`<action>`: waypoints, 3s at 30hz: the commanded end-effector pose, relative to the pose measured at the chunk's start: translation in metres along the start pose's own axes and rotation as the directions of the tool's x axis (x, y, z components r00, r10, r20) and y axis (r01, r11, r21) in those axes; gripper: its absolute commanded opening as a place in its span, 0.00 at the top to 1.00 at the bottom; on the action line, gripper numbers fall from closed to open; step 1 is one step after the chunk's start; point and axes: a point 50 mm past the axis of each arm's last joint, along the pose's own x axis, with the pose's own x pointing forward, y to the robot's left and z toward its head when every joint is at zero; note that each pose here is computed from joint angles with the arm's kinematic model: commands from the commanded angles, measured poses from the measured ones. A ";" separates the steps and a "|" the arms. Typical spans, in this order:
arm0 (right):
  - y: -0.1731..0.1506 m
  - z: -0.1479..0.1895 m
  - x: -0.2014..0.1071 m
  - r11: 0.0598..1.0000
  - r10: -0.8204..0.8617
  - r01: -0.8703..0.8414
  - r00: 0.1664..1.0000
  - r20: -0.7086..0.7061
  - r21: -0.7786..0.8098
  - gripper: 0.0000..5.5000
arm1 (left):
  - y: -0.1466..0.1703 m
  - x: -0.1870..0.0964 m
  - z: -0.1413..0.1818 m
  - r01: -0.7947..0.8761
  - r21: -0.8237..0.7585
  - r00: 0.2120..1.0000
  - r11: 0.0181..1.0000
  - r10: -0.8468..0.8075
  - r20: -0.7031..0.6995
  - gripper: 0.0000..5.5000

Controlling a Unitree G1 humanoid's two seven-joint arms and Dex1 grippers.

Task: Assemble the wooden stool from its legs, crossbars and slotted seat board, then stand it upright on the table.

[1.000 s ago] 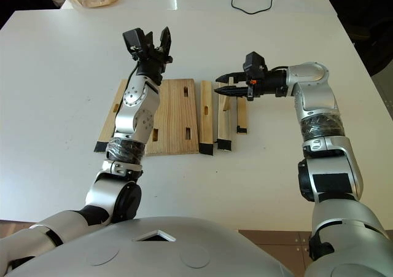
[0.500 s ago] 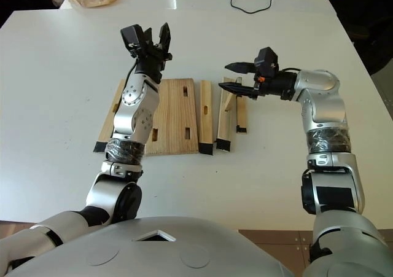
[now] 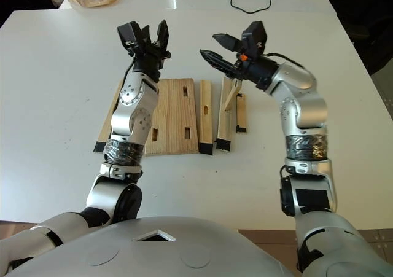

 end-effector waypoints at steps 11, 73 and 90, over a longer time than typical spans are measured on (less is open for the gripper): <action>0.006 -0.058 -0.014 0.992 -0.103 0.116 0.977 -0.188 0.057 0.49 | -0.005 -0.001 -0.004 -0.002 -0.017 1.000 1.000 0.002 -0.017 0.52; 0.084 -0.098 -0.091 0.887 -0.381 0.462 0.749 -0.542 0.015 0.34 | -0.002 -0.015 -0.003 -0.114 -0.040 0.993 0.993 0.114 -0.010 0.52; 0.077 -0.100 -0.085 0.907 -0.363 0.417 0.709 -0.604 -0.055 0.62 | -0.003 -0.013 -0.004 -0.115 -0.064 0.993 0.991 0.115 -0.003 0.52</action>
